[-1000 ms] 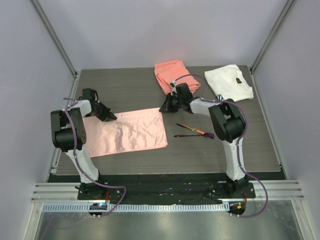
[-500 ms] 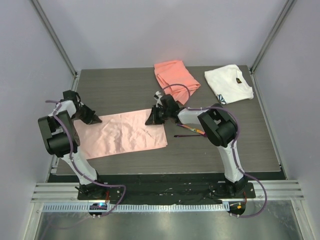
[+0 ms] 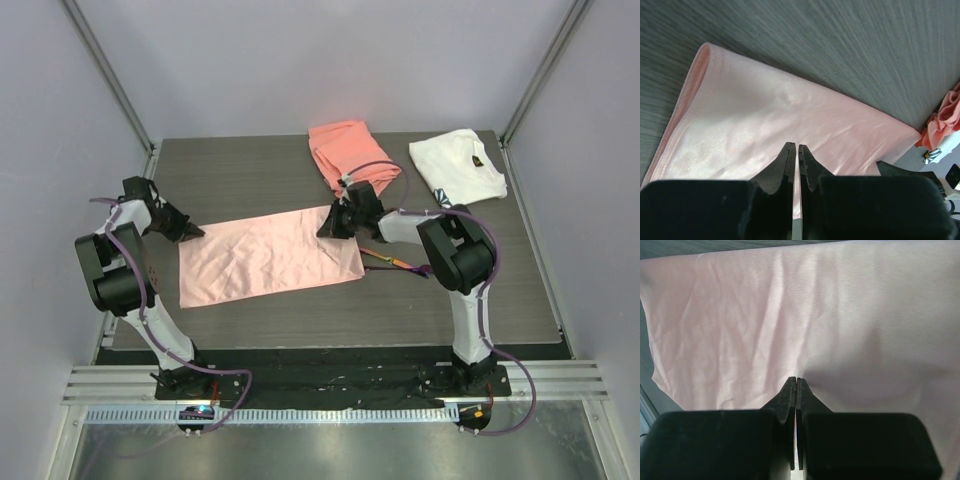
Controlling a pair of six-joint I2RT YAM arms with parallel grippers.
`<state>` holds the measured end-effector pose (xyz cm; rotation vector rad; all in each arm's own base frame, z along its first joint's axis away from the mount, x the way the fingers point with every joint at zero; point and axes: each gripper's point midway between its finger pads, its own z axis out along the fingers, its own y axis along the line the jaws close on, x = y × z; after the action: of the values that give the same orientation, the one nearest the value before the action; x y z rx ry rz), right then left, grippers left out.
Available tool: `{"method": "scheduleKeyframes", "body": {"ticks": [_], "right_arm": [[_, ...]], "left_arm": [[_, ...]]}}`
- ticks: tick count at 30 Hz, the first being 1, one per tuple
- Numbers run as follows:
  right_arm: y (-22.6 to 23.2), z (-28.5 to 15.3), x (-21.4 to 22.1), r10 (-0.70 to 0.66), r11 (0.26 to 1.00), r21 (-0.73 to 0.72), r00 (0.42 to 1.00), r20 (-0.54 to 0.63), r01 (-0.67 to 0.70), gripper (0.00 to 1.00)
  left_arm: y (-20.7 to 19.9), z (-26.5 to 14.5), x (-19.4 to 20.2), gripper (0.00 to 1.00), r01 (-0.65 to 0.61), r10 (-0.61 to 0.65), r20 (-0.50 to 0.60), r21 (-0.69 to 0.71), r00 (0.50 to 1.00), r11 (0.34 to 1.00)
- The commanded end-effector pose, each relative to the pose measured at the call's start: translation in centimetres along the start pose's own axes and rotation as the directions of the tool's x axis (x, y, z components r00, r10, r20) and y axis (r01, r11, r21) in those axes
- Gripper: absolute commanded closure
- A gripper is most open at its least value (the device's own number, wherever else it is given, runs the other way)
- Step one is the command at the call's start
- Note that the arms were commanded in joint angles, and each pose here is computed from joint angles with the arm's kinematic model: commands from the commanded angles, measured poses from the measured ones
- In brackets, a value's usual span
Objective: Fold the napkin into a case and place the utensils inside
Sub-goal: Smooth out the rectangle-folded napkin at the center of the board.
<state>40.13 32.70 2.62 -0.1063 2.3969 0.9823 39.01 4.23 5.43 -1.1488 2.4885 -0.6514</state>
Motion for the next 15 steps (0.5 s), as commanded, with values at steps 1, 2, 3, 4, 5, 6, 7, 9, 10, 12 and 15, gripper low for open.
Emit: {"method": "scheduleKeyframes", "body": {"ticks": [1, 2, 3, 4, 5, 6, 7, 9, 10, 12, 15], "right_arm": [[6.3, 0.7, -2.3, -0.107, 0.993, -0.055, 0.994, 0.039, 0.109, 0.99], [7.3, 1.1, -2.4, -0.104, 0.991, -0.082, 0.994, 0.042, 0.107, 0.99], [8.9, 1.4, -2.1, -0.106, 0.986, -0.127, 0.994, 0.032, 0.109, 0.99], [9.7, 2.2, -2.4, -0.085, 0.984, -0.157, 0.996, 0.032, 0.089, 0.99], [10.9, 2.6, -2.8, -0.066, 0.977, -0.199, 0.997, 0.044, 0.073, 0.99], [12.2, 3.0, -2.3, -0.063, 0.969, -0.237, 0.997, 0.031, 0.069, 0.99], [13.5, 3.4, -3.0, -0.061, 0.960, -0.271, 0.997, 0.042, 0.070, 0.99], [14.6, 5.2, -2.0, -0.030, 0.942, -0.335, 0.999, 0.011, 0.032, 0.99], [16.3, 5.5, -2.5, -0.029, 0.926, -0.377, 0.999, 0.023, 0.036, 0.99], [16.8, 7.6, -1.5, 0.026, 0.905, -0.424, 1.000, -0.009, -0.028, 0.99], [17.9, 9.8, -1.0, 0.060, 0.875, -0.480, 0.998, -0.018, -0.061, 0.99]], "left_arm": [[-3.2, -0.6, -2.7, 0.91, -0.008, 0.001, 0.066, 0.116, 0.998, 0.993], [-3.0, -0.1, -2.8, 0.91, 0.014, -0.021, 0.058, 0.112, 0.998, 0.994], [-3.0, 0.0, -3.1, 0.92, 0.021, -0.027, 0.058, 0.110, 0.998, 0.994], [-2.6, 0.1, -3.3, 0.93, 0.040, -0.046, 0.059, 0.103, 0.997, 0.994], [-2.0, 0.5, -3.3, 0.94, 0.065, -0.069, 0.048, 0.088, 0.996, 0.994], [-1.5, 0.8, -3.3, 0.94, 0.081, -0.085, 0.045, 0.079, 0.995, 0.994], [-1.3, 0.9, -3.4, 0.94, 0.090, -0.094, 0.042, 0.083, 0.995, 0.992], [-0.5, 1.6, -3.3, 0.94, 0.101, -0.103, 0.033, 0.063, 0.994, 0.993], [-0.1, 1.7, -3.5, 0.94, 0.108, -0.110, 0.034, 0.058, 0.993, 0.992], [0.6, 2.3, -3.6, 0.95, 0.126, -0.127, 0.025, 0.053, 0.992, 0.991], [1.2, 2.6, -4.1, 0.95, 0.134, -0.136, 0.033, 0.050, 0.990, 0.990]]}}
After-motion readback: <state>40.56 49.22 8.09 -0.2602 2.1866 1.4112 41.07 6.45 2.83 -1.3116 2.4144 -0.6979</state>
